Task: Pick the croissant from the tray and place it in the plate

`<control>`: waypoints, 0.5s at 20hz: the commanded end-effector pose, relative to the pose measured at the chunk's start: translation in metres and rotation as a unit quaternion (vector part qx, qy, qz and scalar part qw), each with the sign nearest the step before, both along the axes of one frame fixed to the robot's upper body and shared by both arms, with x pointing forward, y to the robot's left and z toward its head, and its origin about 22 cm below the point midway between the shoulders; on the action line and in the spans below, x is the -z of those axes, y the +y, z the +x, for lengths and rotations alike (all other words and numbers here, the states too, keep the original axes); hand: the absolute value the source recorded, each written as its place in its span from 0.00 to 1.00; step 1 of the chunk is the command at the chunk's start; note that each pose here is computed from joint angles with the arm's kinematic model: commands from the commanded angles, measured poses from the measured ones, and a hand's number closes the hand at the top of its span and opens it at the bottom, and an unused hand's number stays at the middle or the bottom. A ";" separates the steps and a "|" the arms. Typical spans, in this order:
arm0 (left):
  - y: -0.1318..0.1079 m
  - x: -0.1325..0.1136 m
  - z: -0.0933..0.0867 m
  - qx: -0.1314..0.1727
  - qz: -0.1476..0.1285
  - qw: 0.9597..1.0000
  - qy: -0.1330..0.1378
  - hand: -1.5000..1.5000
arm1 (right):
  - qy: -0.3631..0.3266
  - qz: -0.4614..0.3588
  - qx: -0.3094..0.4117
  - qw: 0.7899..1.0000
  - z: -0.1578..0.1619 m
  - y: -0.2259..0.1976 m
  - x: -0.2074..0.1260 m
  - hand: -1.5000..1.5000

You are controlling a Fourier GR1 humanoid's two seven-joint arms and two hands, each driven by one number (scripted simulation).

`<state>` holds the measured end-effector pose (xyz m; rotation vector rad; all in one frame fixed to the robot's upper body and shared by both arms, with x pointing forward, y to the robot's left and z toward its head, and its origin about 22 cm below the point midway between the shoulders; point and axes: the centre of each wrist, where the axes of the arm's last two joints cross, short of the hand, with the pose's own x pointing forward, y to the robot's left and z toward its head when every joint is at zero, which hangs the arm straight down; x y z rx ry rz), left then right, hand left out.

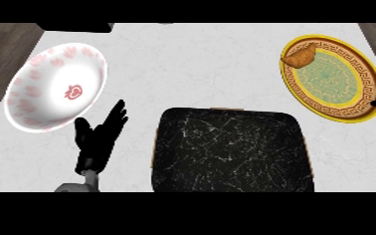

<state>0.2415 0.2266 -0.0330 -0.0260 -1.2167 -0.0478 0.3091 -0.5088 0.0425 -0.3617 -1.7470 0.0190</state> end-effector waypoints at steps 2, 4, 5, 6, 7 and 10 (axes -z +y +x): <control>0.006 -0.005 0.005 -0.006 -0.004 1.000 0.003 0.50 | 0.015 0.006 -0.055 0.998 -0.040 -0.025 0.015 0.00; 0.003 0.012 -0.011 -0.014 -0.005 1.000 0.010 0.50 | 0.021 0.004 -0.069 0.997 -0.054 -0.036 0.013 0.00; 0.006 0.010 -0.006 -0.001 0.006 1.000 0.006 0.50 | 0.027 -0.016 -0.076 0.997 -0.049 -0.036 0.007 0.00; -0.010 0.002 0.007 -0.007 0.001 1.000 0.003 0.50 | 0.029 -0.030 -0.077 0.996 -0.051 -0.033 0.014 0.00; 0.006 0.005 0.007 -0.007 -0.001 1.000 0.009 0.50 | 0.028 -0.042 -0.069 0.996 -0.054 -0.042 0.003 0.00; 0.010 -0.002 0.002 -0.009 0.000 1.000 0.003 0.50 | 0.032 -0.057 -0.071 0.995 -0.069 -0.043 0.017 0.00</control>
